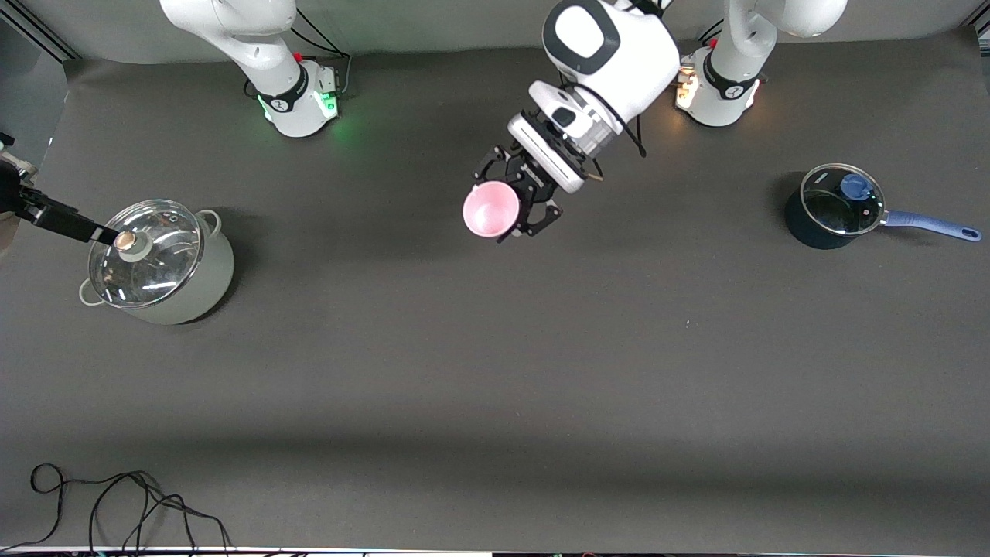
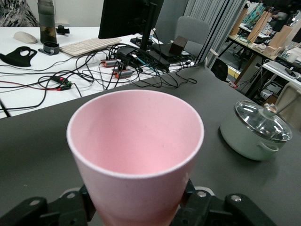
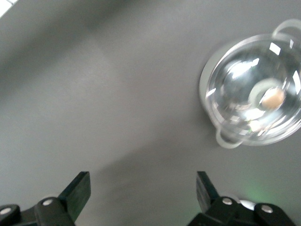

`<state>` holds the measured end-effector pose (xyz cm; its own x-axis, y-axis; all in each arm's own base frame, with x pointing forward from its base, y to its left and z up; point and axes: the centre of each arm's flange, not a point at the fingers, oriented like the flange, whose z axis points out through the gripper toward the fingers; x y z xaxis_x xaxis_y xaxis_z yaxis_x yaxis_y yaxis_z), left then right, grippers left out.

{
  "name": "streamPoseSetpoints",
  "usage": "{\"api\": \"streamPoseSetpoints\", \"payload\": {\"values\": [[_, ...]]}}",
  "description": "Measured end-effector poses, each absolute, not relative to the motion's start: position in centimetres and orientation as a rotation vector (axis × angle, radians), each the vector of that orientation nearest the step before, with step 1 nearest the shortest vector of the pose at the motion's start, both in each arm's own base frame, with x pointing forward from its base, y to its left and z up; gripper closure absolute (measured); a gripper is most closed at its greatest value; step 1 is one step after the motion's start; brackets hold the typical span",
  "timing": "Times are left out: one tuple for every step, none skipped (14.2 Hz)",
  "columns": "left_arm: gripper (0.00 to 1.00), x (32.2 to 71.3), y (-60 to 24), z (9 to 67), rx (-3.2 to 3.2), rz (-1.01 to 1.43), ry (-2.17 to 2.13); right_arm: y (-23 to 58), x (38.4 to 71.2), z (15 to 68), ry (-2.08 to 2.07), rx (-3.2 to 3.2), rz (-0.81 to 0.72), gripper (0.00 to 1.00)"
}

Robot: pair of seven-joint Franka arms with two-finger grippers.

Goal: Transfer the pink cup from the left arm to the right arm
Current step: 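Lift the pink cup with the left gripper toward the table middle, then reach the right gripper toward the pink cup held by the left gripper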

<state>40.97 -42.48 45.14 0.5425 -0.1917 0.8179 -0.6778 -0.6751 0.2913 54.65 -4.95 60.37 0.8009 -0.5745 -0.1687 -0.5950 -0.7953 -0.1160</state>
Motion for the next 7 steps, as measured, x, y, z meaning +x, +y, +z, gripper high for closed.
{"api": "streamPoseSetpoints", "payload": {"values": [[0.33,40.3,-42.8,45.5,2.182,1.065,-0.700,-2.7,54.8,60.5,1.036,-2.764,0.213,0.00],[0.33,39.7,-43.2,45.8,2.181,1.070,-0.701,-0.1,54.9,60.8,1.146,-2.693,0.246,0.00],[0.33,39.3,-43.4,45.9,2.181,1.071,-0.703,2.6,54.9,61.4,1.248,-2.623,0.274,0.00],[0.33,39.1,-43.5,45.9,2.181,1.071,-0.703,5.6,54.8,62.4,1.340,-2.560,0.295,0.00],[0.33,39.1,-43.5,45.9,2.182,1.071,-0.702,8.7,54.6,63.5,1.414,-2.512,0.303,0.00],[0.33,39.2,-43.5,45.9,2.183,1.071,-0.701,11.9,54.3,64.7,1.480,-2.472,0.309,0.00],[0.33,39.2,-43.5,45.9,2.183,1.071,-0.701,15.2,54.1,65.5,1.539,-2.438,0.316,0.00]]}}
